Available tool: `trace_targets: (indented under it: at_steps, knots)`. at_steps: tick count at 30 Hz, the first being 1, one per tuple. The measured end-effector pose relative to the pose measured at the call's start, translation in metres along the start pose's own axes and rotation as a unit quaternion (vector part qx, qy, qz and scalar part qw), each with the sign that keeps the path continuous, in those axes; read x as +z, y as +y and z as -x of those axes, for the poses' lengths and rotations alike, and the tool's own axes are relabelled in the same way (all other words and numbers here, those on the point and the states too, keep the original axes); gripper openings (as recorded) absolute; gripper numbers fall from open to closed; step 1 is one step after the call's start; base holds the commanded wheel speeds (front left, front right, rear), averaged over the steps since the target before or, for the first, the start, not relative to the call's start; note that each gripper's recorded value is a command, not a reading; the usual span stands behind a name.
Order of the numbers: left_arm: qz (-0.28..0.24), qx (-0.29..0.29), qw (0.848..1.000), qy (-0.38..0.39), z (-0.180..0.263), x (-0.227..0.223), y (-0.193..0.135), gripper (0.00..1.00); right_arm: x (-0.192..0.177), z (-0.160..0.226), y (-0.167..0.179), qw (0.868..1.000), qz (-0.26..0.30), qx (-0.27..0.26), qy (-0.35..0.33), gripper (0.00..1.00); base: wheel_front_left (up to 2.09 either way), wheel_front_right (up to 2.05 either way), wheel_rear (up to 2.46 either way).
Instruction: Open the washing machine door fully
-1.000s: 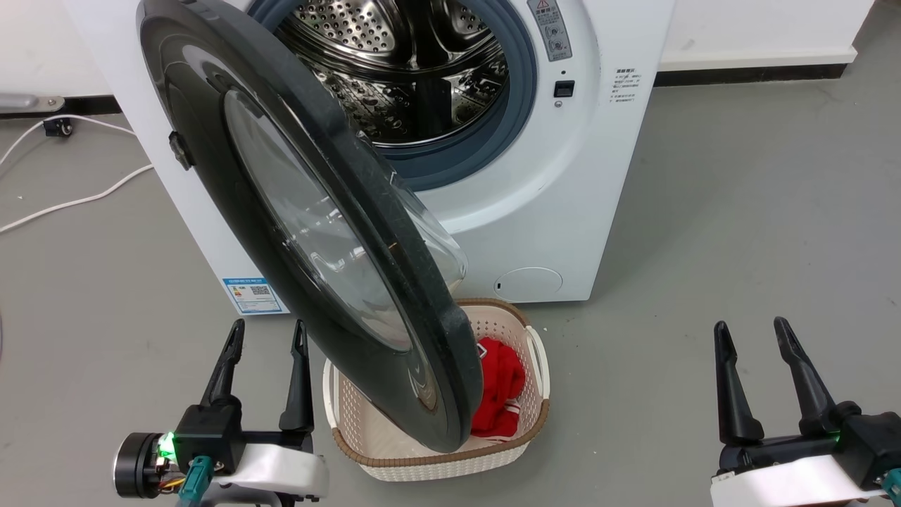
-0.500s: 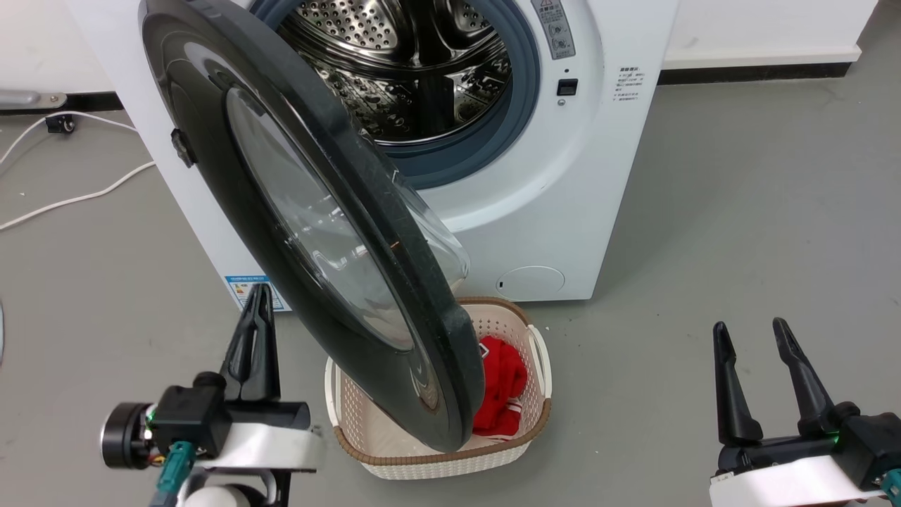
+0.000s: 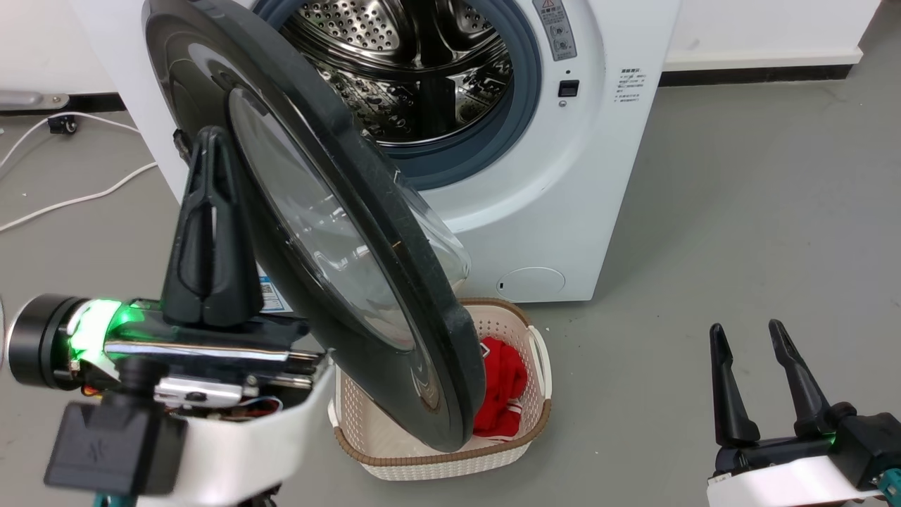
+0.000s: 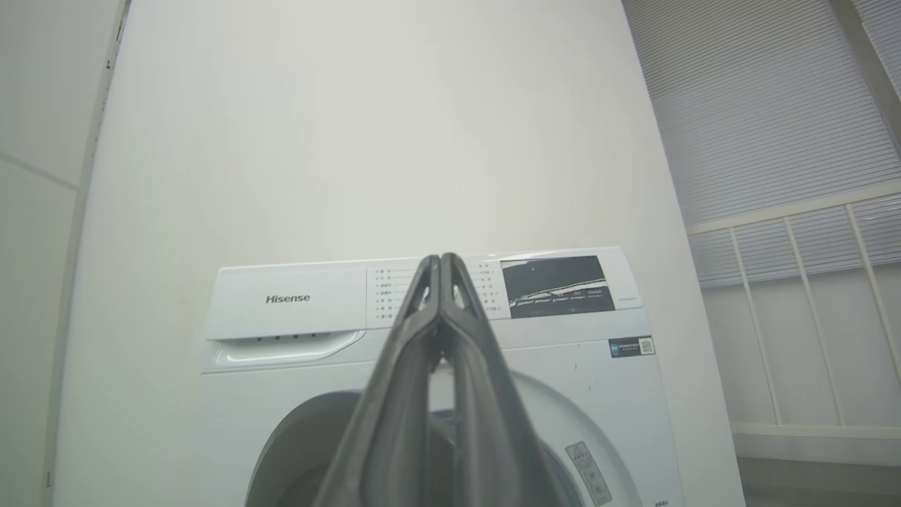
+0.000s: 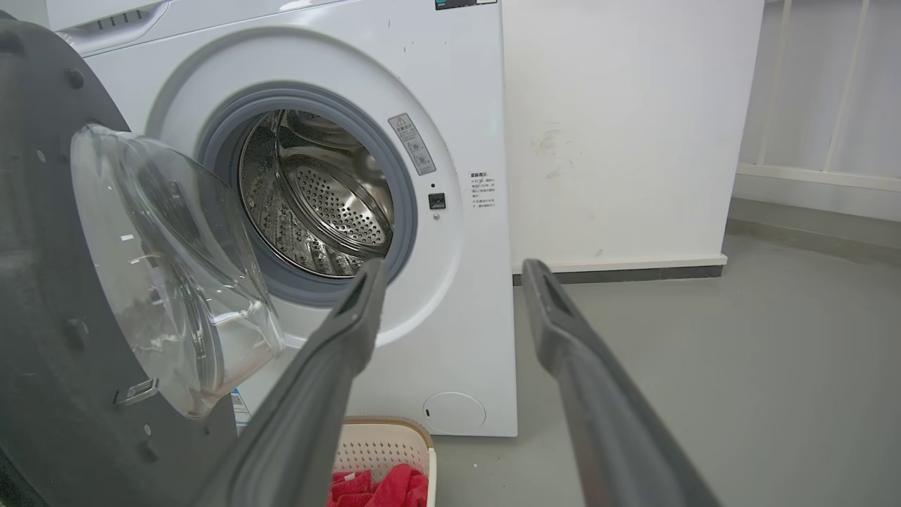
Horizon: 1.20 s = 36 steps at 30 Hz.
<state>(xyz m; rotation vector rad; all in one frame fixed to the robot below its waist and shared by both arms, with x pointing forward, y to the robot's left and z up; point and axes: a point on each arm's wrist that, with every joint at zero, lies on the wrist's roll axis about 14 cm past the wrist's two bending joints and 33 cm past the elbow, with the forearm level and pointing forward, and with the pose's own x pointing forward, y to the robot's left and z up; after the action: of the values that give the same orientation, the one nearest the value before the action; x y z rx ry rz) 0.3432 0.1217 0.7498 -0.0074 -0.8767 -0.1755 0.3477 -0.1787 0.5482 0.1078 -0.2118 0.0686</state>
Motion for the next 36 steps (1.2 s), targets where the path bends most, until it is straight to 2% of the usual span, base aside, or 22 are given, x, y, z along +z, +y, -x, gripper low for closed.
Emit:
trace_targets:
  at_steps: [4,8,13,17,22,26,30,36]
  knots:
    - [0.022,-0.044,0.997,-0.053,-0.010,0.030,-0.029,0.00,0.001,0.001,-0.002,1.000,0.001,-0.003,0.001,1.00,0.00,0.00,0.00]
    - [0.081,-0.100,0.990,-0.054,-0.004,0.036,-0.066,0.00,0.002,0.004,-0.003,1.000,0.001,-0.006,0.000,1.00,0.00,0.00,0.00]
    - [0.172,-0.165,0.970,0.046,0.021,0.008,-0.118,0.00,0.003,0.005,-0.004,1.000,0.001,-0.008,0.000,1.00,0.00,0.00,0.00]
    - [0.213,-0.191,0.944,0.164,0.054,-0.030,-0.146,0.00,0.002,0.005,-0.004,1.000,0.000,-0.007,0.003,1.00,0.00,0.00,0.00]
    - [0.214,-0.177,0.919,0.281,0.094,-0.075,-0.152,0.00,0.001,0.005,-0.002,1.000,-0.002,-0.005,0.005,1.00,0.00,0.00,0.00]
    - [0.201,-0.167,0.905,0.335,0.117,-0.100,-0.149,0.00,-0.002,0.005,-0.002,1.000,-0.008,-0.005,0.009,1.00,0.00,0.00,0.00]
    - [0.194,-0.165,0.898,0.359,0.131,-0.118,-0.150,0.00,-0.007,0.004,-0.001,1.000,-0.013,-0.005,0.017,1.00,0.00,0.00,0.00]
    - [0.181,-0.143,0.902,0.365,0.129,-0.141,-0.142,0.00,-0.011,0.005,-0.001,1.000,-0.016,-0.007,0.024,1.00,0.00,0.00,0.00]
